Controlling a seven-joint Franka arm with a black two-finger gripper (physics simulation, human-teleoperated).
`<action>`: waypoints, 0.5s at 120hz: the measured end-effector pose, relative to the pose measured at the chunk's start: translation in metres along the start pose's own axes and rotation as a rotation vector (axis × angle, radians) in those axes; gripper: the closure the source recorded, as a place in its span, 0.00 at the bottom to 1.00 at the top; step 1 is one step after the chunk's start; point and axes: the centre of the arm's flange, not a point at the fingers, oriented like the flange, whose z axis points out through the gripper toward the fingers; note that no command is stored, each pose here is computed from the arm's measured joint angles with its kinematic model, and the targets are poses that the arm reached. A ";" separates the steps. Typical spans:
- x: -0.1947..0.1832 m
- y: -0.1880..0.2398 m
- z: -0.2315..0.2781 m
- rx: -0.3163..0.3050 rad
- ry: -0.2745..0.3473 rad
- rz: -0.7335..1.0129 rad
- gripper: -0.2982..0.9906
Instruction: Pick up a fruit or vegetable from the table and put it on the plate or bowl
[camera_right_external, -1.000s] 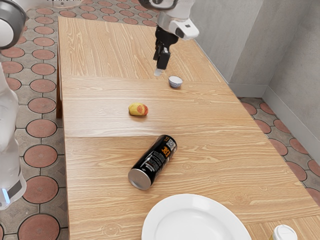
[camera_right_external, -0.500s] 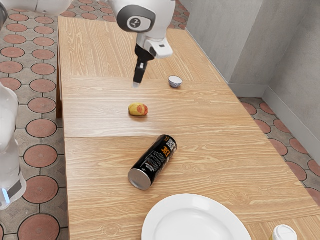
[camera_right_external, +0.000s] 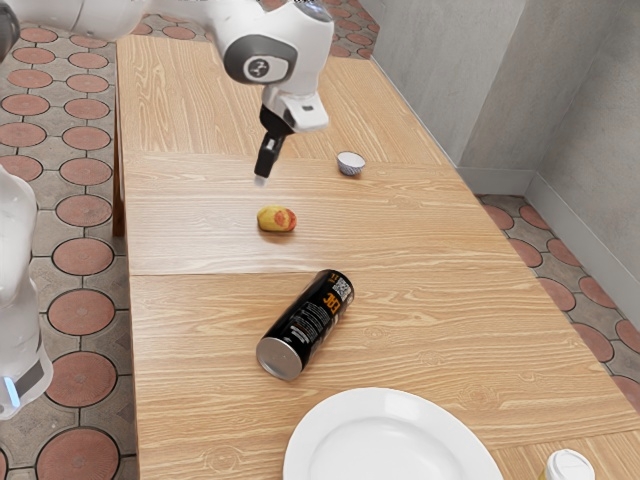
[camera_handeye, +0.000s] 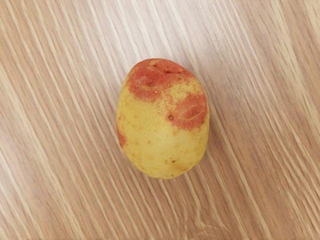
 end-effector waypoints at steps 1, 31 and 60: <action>0.000 0.000 0.001 0.000 0.000 0.000 0.23; -0.009 -0.008 0.020 -0.018 -0.004 0.009 0.23; -0.005 -0.006 0.023 -0.046 0.027 -0.013 0.23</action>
